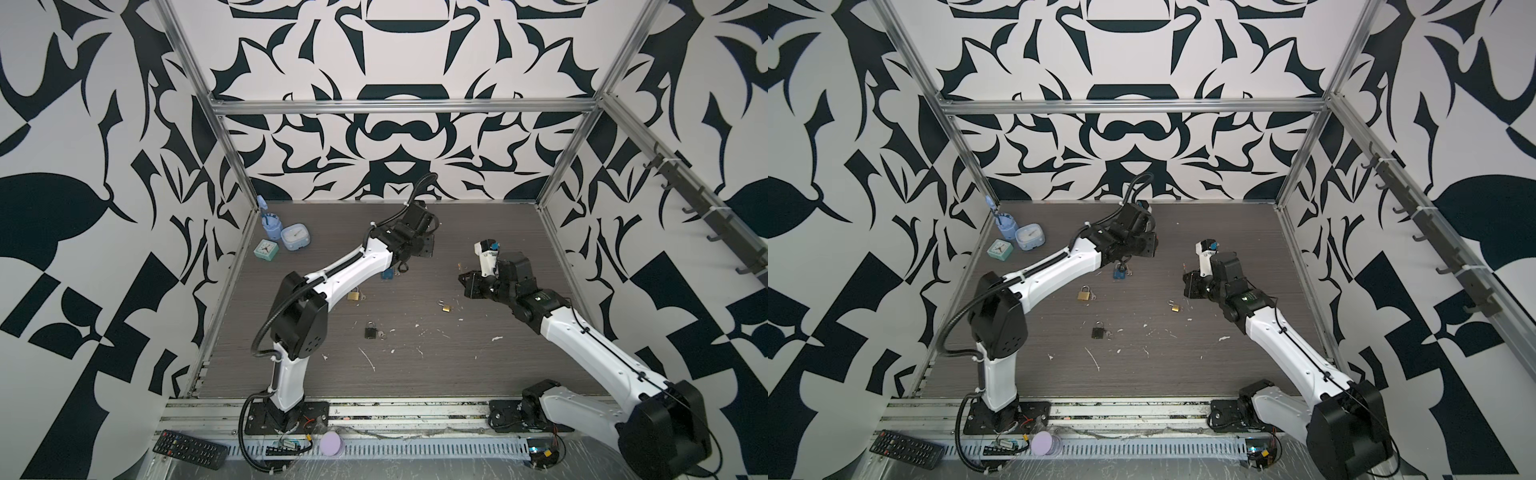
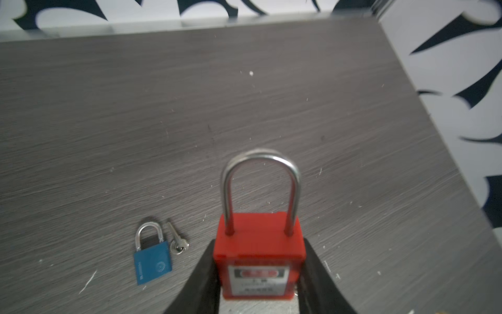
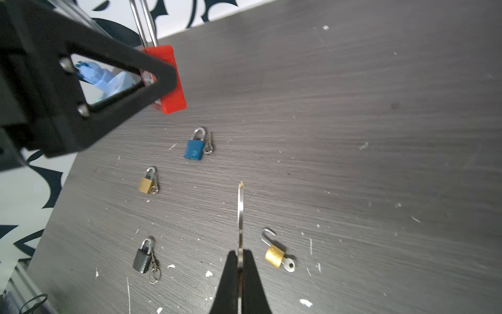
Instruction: Lock with the key
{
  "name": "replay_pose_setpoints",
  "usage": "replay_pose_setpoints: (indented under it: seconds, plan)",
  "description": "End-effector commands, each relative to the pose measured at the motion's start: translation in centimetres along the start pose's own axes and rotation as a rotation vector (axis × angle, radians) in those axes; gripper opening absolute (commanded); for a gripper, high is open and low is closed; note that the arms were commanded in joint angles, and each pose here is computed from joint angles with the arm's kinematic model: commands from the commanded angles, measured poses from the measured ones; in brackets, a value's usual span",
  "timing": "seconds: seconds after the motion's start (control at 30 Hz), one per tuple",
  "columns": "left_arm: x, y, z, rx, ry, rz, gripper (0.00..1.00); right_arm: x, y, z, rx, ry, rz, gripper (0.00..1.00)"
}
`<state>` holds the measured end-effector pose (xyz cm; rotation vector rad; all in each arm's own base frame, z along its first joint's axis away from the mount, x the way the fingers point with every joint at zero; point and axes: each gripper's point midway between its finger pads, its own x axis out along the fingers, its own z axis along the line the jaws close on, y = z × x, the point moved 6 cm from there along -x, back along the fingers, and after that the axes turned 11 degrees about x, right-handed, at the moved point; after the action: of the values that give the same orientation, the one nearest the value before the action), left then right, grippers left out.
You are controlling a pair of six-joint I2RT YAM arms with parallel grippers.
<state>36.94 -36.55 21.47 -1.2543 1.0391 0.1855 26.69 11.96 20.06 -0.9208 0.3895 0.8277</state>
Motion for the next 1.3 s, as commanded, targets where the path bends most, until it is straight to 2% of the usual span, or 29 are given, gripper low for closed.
replay_pose_setpoints:
  seconds: [0.0,0.1,0.33,0.67,1.1,1.27]
  plan:
    - [1.3,0.5,-1.1,0.088,0.004,0.065,0.0,-0.6,-0.1,-1.1,0.055,0.052,-0.03,0.0]
    - [3.3,1.3,-1.9,0.109,0.033,0.103,0.0,-0.7,-0.3,-1.8,0.075,0.064,-0.046,0.0]
    - [6.3,3.1,-2.6,0.179,0.008,0.2,0.0,-0.5,-0.4,-2.4,0.094,0.056,-0.047,0.0]
    - [8.8,4.9,-2.2,0.256,-0.018,0.268,0.0,0.1,-0.5,-2.3,0.102,0.03,-0.031,0.0]
    - [10.0,6.8,-2.3,0.54,0.054,0.335,0.0,0.7,-0.9,-2.1,0.092,0.019,-0.024,0.0]
    - [10.4,7.1,-2.3,0.608,0.077,0.34,0.0,0.9,-0.9,-2.2,0.092,0.02,-0.02,0.0]
